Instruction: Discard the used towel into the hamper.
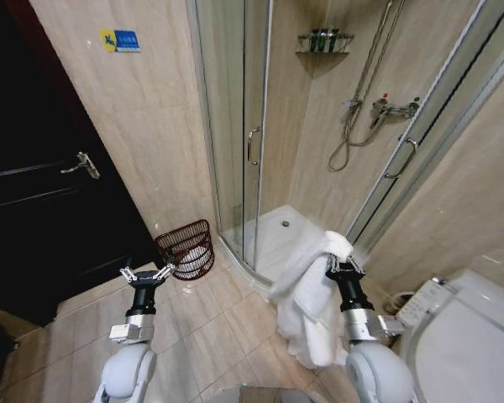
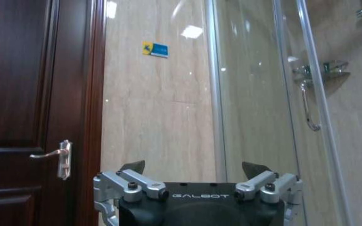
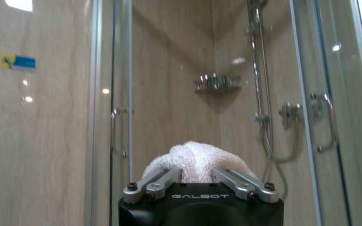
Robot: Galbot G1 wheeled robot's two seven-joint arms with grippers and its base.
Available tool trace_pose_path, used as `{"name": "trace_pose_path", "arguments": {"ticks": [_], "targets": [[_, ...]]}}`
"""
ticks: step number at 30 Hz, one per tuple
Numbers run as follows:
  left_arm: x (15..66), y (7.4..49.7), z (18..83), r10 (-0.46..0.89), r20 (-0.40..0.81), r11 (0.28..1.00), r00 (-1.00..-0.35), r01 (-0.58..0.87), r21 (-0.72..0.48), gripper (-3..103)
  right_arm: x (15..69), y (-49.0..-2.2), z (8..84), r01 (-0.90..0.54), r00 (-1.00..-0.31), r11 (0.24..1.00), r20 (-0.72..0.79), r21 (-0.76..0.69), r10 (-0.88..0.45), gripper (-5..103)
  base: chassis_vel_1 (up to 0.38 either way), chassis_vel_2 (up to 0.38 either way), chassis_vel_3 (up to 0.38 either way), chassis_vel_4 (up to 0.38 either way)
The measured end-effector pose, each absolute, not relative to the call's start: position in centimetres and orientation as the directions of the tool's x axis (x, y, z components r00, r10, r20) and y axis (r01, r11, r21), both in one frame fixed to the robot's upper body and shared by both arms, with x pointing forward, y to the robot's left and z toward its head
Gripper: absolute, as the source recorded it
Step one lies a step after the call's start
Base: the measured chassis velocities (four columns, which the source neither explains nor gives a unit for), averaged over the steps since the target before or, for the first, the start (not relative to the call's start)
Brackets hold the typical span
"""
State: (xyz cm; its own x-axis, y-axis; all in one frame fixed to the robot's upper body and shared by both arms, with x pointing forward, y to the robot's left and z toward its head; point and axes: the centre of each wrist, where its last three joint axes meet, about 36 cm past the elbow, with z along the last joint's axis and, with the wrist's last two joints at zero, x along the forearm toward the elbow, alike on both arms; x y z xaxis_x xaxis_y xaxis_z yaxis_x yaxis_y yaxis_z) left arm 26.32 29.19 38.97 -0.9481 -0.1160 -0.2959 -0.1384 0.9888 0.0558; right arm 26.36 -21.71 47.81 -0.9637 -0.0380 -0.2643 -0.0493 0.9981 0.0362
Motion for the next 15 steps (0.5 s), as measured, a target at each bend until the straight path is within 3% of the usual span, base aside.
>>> {"name": "trace_pose_path", "arguments": {"ticks": [15], "targets": [[26.5,29.4,38.6,-0.129,-0.339,0.986,-0.932,-0.157,0.055,100,27.3,-22.2,50.1,-0.01,-0.944,1.0,-0.33,-0.012,-0.013,8,0.035,0.039,0.041,0.046]]}}
